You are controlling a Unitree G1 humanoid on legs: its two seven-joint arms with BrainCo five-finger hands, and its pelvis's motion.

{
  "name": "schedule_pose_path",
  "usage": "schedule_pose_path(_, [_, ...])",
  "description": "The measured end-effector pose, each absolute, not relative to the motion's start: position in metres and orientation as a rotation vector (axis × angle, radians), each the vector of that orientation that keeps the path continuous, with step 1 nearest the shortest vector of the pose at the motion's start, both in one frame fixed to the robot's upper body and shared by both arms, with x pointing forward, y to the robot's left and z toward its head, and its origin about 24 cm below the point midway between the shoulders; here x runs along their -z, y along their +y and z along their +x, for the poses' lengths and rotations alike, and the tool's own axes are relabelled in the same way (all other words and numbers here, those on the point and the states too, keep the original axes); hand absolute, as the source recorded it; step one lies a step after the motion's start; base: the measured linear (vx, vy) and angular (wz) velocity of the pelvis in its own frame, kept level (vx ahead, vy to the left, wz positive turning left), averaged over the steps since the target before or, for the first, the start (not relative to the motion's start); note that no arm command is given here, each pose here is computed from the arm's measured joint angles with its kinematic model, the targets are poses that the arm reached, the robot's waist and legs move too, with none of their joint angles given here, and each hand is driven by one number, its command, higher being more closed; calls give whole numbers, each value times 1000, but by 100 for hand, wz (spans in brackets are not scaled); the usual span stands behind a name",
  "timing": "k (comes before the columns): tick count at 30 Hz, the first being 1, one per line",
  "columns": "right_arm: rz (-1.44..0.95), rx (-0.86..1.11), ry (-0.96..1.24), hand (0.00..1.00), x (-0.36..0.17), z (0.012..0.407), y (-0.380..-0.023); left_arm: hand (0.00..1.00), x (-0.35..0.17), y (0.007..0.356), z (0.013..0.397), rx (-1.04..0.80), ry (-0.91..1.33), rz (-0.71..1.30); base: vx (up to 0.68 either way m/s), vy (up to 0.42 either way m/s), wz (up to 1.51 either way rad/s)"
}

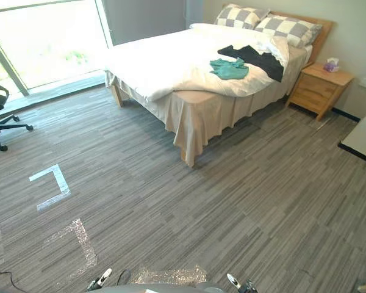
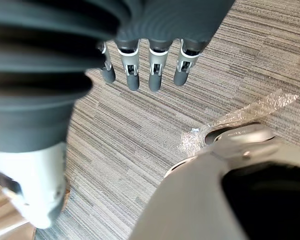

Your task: Tidy the bed and pick cloth on bed and put in laundry

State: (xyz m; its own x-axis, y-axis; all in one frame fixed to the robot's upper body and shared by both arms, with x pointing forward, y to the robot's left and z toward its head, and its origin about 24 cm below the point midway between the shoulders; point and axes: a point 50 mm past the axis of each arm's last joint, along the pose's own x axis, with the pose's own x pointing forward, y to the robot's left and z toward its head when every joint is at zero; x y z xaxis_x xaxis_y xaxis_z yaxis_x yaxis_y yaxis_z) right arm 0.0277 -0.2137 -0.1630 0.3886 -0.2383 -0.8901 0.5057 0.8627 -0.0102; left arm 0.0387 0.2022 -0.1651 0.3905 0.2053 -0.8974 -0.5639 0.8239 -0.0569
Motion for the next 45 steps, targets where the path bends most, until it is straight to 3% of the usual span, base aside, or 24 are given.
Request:
schedule_pose_path(24, [323, 552, 1009, 0, 161, 38, -216, 0, 165, 195, 52, -219, 1117, -321, 30, 1, -12])
schedule_pose_path(34, [414, 622, 896, 0, 153, 60, -212, 0, 151, 211, 84, -129, 1011, -218, -6, -83, -47])
schedule_pose_path(42, [473, 656, 879, 0, 154, 62, -211, 0, 146, 205, 115, -60, 975, -186, 328, -291, -17])
schedule_pose_path(45, [446, 666, 890, 0, 155, 50, -214, 0, 149, 196, 108, -55, 988, -210, 305, -264, 13])
